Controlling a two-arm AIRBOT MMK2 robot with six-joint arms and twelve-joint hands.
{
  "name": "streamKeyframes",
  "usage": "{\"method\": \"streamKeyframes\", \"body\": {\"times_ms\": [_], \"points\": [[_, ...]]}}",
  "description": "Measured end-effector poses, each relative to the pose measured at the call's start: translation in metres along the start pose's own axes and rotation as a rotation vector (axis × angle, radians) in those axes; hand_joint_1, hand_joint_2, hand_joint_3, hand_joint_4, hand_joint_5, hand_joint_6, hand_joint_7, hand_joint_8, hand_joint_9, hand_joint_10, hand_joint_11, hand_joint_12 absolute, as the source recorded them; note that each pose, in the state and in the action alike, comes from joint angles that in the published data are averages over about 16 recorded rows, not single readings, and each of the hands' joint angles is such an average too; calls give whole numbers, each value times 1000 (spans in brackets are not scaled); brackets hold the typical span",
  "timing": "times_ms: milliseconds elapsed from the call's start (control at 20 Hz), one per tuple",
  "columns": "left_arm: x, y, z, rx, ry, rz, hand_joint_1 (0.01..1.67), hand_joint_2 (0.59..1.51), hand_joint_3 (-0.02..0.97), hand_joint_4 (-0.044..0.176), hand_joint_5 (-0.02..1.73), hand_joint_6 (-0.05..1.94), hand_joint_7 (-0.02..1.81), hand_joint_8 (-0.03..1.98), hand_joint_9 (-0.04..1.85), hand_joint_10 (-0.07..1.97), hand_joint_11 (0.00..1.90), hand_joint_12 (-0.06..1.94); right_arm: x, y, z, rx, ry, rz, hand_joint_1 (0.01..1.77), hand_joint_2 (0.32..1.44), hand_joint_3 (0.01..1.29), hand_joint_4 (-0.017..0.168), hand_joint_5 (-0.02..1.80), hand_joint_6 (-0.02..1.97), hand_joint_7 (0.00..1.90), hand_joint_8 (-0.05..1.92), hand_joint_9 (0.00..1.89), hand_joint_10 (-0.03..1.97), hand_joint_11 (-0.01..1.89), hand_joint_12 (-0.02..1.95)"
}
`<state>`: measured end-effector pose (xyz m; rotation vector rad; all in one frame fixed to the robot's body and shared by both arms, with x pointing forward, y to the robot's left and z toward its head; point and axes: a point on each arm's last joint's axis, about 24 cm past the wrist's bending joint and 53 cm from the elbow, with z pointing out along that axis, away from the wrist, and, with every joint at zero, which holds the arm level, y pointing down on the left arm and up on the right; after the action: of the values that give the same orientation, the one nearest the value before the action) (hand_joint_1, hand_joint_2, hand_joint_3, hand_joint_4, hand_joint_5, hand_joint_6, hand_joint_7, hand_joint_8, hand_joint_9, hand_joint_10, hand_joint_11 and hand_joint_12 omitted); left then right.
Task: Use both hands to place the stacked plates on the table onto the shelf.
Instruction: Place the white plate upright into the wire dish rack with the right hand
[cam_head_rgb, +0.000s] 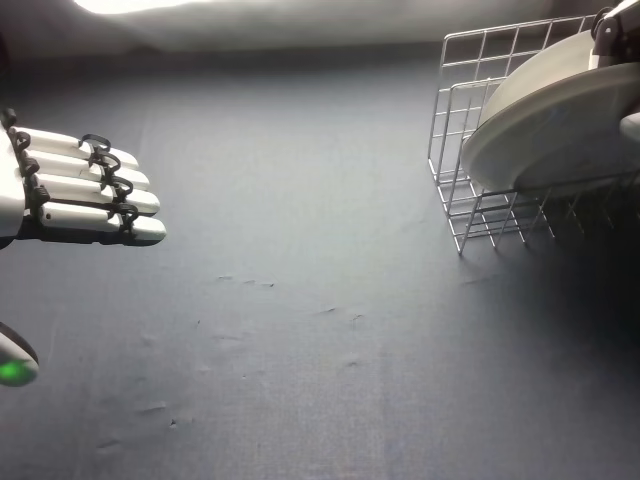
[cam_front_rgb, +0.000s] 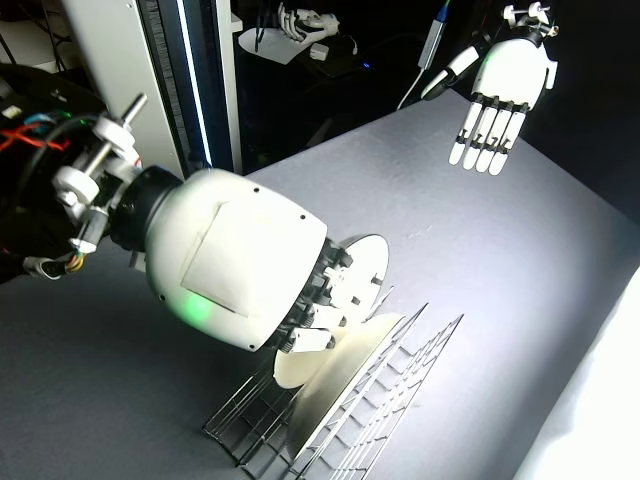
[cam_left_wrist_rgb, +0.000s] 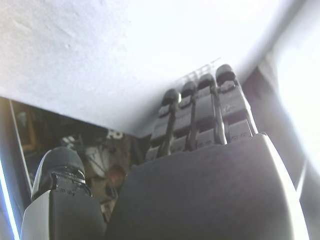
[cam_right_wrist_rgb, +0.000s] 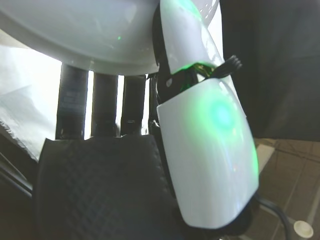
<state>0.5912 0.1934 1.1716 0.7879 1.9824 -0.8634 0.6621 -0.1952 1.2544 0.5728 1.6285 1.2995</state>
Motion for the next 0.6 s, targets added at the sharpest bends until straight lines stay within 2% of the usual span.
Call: {"method": "streamKeyframes", "body": {"times_ms": [250, 400, 500, 600], "points": [[0, 0, 0, 1, 1, 1, 14, 1036, 10, 0, 22, 18, 13, -9, 21, -56, 13, 12, 1, -16, 1, 22, 12, -47, 1347, 1101, 14, -8, 752, 1217, 899, 1090, 859, 1262, 769, 1418], [0, -1, 1, 2, 1, 2, 14, 1037, 10, 0, 22, 18, 13, -9, 21, -56, 13, 13, 2, -22, 1, 32, 20, -73, 1319, 1125, 14, -7, 732, 1264, 863, 1116, 813, 1195, 709, 1421], [0, -1, 1, 3, 2, 2, 14, 1036, 10, 0, 22, 18, 13, -9, 21, -56, 13, 12, 2, -25, 1, 38, 24, -89, 1294, 1142, 14, -6, 715, 1280, 827, 1063, 769, 1147, 651, 1429], [0, -1, 1, 3, 2, 3, 14, 1036, 10, 0, 22, 18, 14, -9, 21, -56, 12, 12, 1, -26, 1, 39, 27, -103, 1277, 1152, 14, -5, 689, 1209, 794, 978, 723, 1091, 578, 1438]]}}
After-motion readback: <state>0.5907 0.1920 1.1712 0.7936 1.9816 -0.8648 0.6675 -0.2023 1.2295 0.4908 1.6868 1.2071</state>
